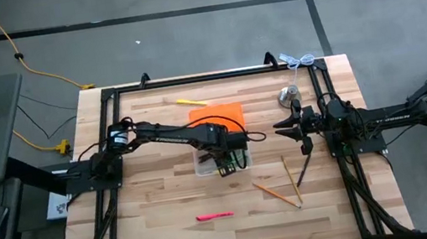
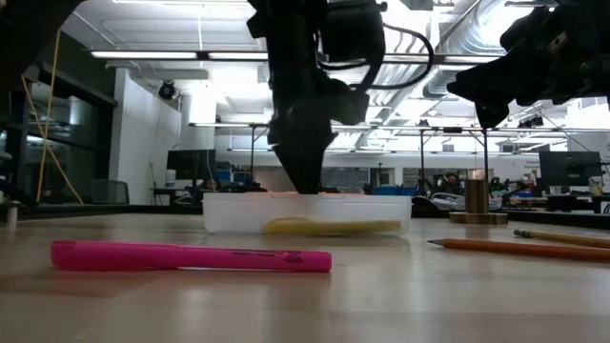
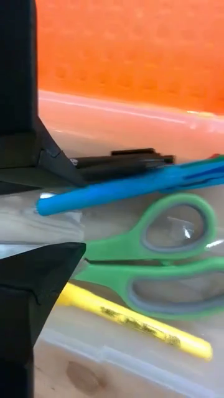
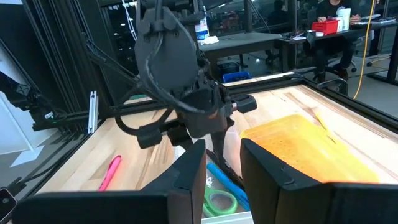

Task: Pick & place school supplies into a supply box
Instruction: Put the bottom black pen into the orange supply box, then put the yellow pen into the orange supply box

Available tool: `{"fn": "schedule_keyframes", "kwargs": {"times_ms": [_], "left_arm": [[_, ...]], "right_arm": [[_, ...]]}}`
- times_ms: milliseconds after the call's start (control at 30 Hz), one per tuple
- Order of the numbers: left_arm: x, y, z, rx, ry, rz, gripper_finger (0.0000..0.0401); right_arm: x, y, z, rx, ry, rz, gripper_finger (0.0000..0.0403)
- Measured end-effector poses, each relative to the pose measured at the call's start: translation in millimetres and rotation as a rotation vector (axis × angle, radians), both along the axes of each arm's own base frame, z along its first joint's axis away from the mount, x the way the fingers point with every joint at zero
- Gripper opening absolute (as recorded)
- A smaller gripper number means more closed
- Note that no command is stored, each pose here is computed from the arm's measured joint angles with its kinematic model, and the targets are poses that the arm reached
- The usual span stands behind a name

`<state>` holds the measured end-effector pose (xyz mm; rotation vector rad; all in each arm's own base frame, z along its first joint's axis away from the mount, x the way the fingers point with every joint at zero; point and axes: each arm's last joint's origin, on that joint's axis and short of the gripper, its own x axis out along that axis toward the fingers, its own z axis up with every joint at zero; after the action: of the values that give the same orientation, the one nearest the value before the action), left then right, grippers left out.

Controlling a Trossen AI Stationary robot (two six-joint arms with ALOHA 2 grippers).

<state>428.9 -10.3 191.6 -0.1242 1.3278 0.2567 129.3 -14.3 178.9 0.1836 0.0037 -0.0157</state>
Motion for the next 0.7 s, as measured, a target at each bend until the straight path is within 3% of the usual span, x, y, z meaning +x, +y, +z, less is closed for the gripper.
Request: {"fn": "schedule_keyframes", "kwargs": {"times_ms": [500,700], "left_arm": [[-12,0,28,-0.005,-0.032,0.034,0.0179],[-22,3,50,0.064,-0.054,0.066,0.0179]], "right_arm": [[0,0,1,-0.001,-0.008,0.001,0.0078],[0,0,2,-0.002,-0.016,0.0,0.0078]]}}
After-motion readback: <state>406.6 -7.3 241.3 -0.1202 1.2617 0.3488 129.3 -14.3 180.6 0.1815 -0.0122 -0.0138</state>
